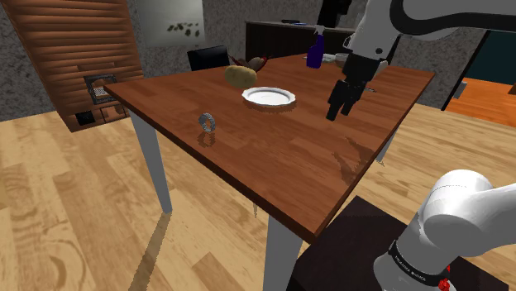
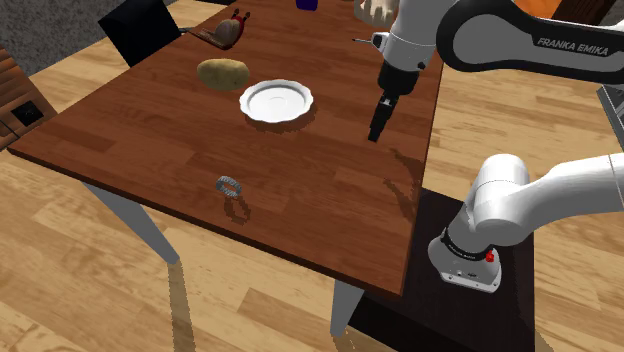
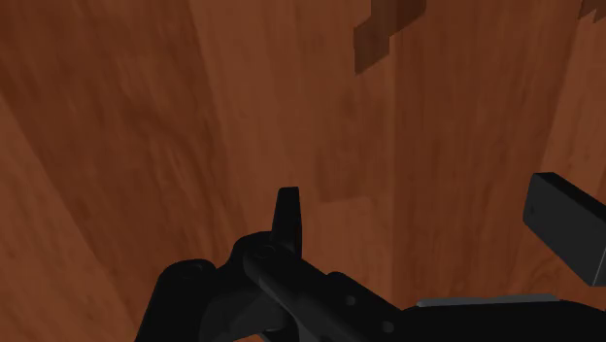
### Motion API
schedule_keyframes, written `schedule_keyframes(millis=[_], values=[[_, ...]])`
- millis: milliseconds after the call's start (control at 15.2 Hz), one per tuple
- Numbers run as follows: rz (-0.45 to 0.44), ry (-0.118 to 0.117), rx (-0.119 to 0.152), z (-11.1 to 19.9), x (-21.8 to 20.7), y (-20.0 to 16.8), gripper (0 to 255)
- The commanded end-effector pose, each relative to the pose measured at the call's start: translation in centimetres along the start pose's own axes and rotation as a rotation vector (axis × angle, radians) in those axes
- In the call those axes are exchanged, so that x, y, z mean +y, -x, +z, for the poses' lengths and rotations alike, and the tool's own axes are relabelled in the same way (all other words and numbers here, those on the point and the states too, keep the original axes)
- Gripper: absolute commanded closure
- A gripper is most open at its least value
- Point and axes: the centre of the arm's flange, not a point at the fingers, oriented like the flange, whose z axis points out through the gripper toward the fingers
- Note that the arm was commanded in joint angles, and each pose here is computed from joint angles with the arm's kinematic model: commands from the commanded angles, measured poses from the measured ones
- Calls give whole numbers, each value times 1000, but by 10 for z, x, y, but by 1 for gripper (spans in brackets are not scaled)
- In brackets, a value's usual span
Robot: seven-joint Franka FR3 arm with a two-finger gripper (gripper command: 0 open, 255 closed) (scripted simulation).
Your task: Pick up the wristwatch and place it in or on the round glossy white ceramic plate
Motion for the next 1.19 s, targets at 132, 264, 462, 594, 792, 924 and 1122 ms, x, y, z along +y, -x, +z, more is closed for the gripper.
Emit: schedule_keyframes(millis=[132, 264, 462, 594, 792, 924, 1122], values=[[-4, 11, -6, 0, -21, -18, 0], [-9, 22, -12, 1, -43, -37, 0], [-15, 38, -20, 3, -75, -64, 0], [-19, 49, -26, 4, -97, -82, 0], [-26, 66, -35, 7, -129, -110, 0], [-30, 77, -40, 9, -151, -127, 0], [-36, 93, -49, 14, -184, -154, 0]])
